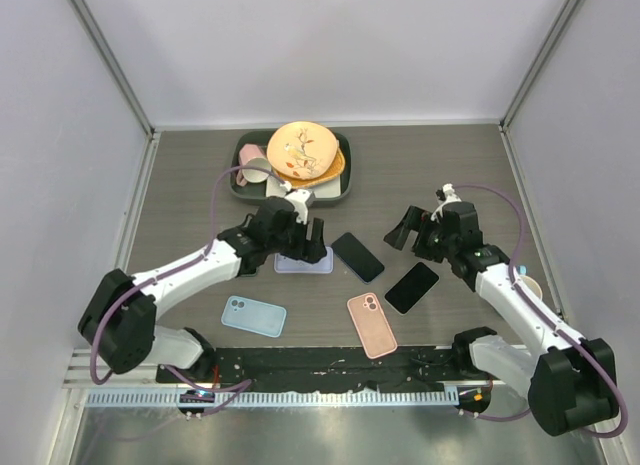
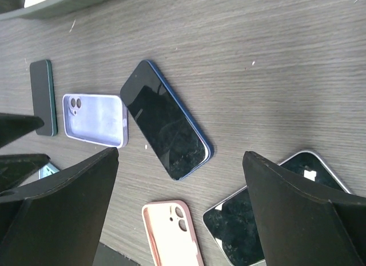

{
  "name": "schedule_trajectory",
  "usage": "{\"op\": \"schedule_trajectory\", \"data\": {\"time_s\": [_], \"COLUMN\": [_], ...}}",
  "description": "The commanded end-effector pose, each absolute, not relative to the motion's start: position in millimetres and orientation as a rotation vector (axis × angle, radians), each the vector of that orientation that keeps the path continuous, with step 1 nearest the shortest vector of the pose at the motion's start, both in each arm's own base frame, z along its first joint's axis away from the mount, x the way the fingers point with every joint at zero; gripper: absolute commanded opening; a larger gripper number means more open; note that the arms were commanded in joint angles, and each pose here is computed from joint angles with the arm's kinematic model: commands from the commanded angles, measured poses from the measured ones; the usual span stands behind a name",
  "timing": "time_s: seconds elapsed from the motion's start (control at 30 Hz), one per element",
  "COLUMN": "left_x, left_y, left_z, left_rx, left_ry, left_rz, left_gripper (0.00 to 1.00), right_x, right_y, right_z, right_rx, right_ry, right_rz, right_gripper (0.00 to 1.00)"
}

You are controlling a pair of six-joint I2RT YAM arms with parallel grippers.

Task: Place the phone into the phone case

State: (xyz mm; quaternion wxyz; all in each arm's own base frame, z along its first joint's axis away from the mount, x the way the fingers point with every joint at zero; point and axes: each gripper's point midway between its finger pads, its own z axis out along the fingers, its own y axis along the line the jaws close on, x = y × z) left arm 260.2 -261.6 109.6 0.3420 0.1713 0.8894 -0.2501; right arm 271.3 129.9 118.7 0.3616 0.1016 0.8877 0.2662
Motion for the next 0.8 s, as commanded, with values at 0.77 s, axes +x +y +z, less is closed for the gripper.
{"op": "schedule_trajectory", "data": {"time_s": [0.77], "left_x": [335.7], "left_y": [-329.5], "left_z": [60.2], "left_rx": [0.379], "left_ry": [2.575], "left_rz": [-1.0], "left_gripper": [0.72], "right_x": [232.9], "right_y": [189.1], "right_z": [56.9], "right_rx": [0.229], "right_ry": [2.469], "right_rz": [0.886], "right_gripper": [0.95]}}
